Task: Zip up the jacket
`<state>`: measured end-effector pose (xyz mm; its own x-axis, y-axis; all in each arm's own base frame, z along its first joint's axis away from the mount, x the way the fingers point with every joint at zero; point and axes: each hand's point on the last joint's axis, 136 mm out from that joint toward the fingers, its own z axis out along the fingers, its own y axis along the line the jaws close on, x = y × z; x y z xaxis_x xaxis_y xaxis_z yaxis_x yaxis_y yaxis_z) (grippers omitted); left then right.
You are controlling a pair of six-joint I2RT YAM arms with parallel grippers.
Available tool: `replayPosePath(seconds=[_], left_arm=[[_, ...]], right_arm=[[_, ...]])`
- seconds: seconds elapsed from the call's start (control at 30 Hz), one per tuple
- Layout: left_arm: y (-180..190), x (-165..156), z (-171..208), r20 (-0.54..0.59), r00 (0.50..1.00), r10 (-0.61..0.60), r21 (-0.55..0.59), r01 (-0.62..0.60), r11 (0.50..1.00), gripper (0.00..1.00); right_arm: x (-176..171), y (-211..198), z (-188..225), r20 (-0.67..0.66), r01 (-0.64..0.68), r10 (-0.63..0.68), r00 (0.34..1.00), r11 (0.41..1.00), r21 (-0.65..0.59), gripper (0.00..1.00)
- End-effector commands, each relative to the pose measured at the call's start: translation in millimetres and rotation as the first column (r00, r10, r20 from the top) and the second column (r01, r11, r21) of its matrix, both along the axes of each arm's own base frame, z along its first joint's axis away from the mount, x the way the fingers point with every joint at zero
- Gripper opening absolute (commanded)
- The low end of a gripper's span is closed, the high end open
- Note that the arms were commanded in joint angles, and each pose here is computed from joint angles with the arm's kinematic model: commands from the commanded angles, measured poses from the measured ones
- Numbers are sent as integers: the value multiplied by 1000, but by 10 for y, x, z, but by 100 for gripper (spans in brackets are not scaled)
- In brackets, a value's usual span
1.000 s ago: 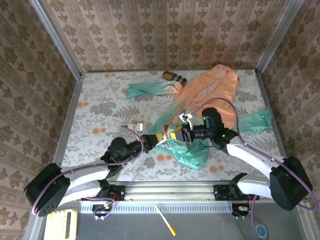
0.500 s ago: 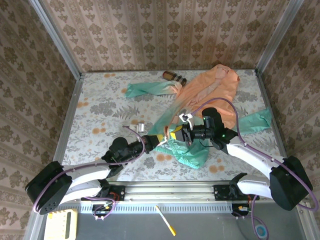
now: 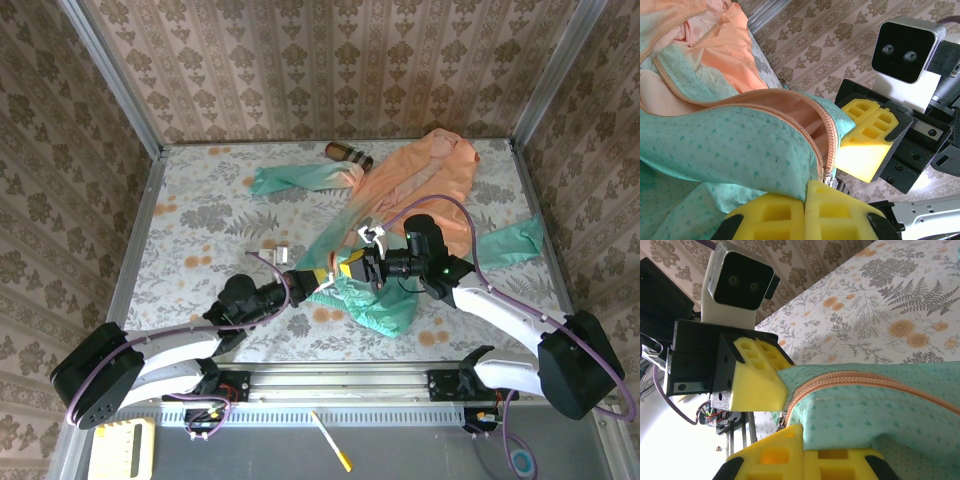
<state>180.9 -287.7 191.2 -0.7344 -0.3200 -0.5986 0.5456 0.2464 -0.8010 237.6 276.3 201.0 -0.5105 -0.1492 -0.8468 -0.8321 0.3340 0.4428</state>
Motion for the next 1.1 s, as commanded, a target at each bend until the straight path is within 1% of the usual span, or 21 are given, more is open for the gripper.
replayPosePath(seconds=[0.0, 1.07], left_arm=[[-16, 16, 297, 56, 998, -2, -78, 6, 997, 0], [35, 72, 306, 46, 999, 29, -90, -24, 996, 0]], right_arm=[[-21, 31, 46, 23, -27, 27, 999, 999, 21, 0], [-49, 65, -1, 14, -39, 39, 999, 999, 13, 0]])
